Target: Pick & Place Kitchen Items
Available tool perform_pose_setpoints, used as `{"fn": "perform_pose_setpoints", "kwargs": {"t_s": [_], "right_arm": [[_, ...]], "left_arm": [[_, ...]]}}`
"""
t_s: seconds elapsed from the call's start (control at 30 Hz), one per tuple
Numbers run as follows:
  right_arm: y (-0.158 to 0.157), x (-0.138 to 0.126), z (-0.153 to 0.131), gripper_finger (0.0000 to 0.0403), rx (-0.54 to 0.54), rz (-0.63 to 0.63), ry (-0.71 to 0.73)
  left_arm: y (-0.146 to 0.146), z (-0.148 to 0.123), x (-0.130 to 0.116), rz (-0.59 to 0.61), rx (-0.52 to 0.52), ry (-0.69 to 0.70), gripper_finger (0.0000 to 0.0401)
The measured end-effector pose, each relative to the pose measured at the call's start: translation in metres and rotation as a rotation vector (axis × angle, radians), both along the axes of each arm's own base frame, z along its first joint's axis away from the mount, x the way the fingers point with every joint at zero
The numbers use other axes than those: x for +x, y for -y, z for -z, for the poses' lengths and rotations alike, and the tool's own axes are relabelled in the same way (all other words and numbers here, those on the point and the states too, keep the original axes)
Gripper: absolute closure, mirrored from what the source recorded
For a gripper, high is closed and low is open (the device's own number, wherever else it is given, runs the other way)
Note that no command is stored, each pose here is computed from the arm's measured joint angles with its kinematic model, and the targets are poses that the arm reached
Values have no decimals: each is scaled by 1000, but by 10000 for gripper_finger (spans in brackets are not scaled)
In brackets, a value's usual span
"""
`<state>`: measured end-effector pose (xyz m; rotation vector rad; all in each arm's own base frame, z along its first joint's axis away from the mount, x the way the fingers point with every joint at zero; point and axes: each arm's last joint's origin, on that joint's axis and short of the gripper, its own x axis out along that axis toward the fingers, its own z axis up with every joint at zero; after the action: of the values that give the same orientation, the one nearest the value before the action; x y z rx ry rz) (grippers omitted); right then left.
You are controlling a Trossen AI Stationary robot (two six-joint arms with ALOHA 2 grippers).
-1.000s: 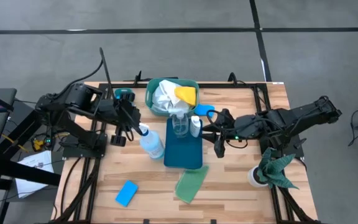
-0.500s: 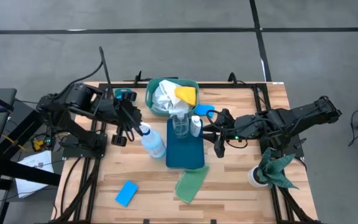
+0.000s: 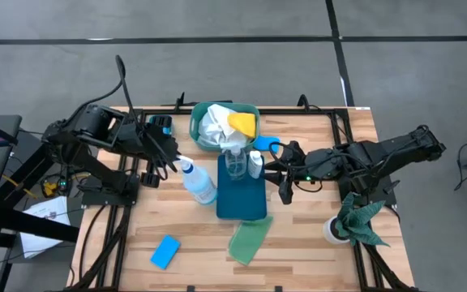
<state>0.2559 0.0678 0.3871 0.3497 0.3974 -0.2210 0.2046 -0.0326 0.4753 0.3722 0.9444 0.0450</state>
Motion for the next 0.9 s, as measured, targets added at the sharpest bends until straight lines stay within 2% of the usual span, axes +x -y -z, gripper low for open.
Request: {"fn": "perform_pose_setpoints", "kwargs": {"t_s": [0.7, 0.9], "right_arm": [[9, 3, 0, 271, 4, 12, -5], [11, 3, 0, 271, 4, 17, -3]], "left_arm": [[-1, 0, 1, -19, 26, 11, 379], [1, -5, 7, -20, 9, 91, 379]]}}
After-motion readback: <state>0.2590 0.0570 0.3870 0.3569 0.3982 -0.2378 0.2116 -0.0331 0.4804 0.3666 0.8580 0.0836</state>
